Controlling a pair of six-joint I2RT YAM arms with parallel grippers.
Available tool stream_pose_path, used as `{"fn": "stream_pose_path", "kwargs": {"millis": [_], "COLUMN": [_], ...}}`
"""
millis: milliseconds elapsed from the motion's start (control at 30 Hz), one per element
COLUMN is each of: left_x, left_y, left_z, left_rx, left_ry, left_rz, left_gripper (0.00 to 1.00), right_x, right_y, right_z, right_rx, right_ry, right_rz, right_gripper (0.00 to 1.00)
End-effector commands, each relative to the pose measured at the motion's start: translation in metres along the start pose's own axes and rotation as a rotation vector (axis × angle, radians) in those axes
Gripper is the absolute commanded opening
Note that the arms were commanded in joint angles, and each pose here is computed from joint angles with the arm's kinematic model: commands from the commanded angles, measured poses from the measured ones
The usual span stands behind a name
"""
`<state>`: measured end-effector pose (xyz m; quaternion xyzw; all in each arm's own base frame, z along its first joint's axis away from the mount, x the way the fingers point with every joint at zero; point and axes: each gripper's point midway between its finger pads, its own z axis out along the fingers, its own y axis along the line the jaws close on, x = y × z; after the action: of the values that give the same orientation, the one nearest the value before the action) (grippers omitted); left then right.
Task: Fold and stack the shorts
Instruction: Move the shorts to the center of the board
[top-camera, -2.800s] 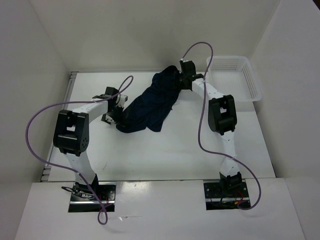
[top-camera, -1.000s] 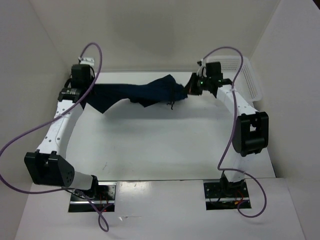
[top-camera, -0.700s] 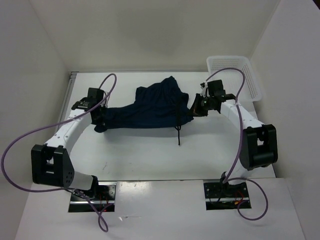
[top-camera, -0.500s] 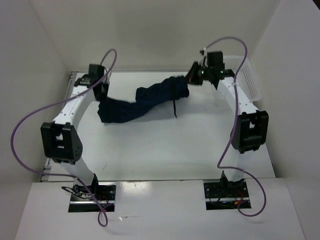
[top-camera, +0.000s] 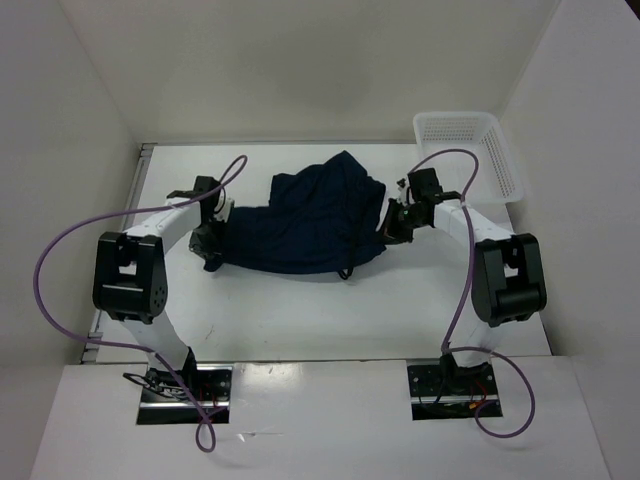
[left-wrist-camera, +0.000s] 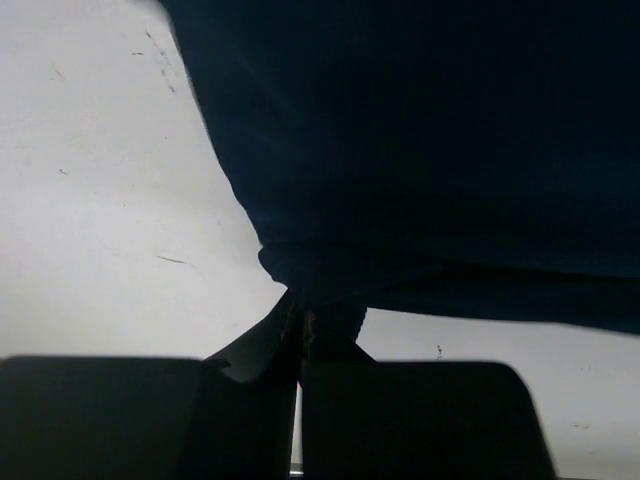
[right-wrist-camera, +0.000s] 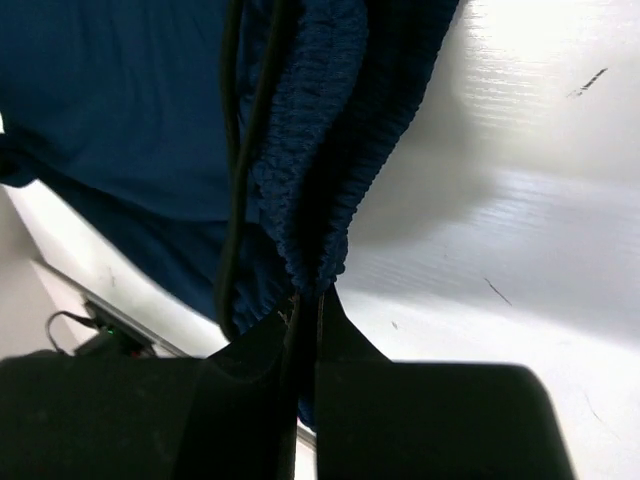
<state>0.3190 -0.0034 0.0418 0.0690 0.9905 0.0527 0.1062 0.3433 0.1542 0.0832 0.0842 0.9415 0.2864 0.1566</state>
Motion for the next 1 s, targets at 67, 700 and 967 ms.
{"fn": "stream_pose_path", "kwargs": {"millis": [67, 700, 967], "left_x": [-0.025, -0.007, 0.034], "left_y": [0.017, 0.028, -0.01], "left_z": [-0.032, -0.033, -0.027], "left_rx": [-0.064, -0.155, -0.077], "left_ry": [-0.178, -0.239, -0.132], "left_rz": [-0.029, -0.04, 0.077], "left_gripper": [0.0, 0.0, 0.01], "right_x": [-0.008, 0.006, 0.021], "right_y": [0.0, -0.029, -0.049], "right_z": [-0.033, -0.033, -0.028], "right_rx": [0.06, 0.153, 0.22], "right_ry": [-0.131, -0.137, -0.108], "right_rz": [-0.143, -0.202, -0.172], "right_gripper": [0.0, 0.0, 0.02]}}
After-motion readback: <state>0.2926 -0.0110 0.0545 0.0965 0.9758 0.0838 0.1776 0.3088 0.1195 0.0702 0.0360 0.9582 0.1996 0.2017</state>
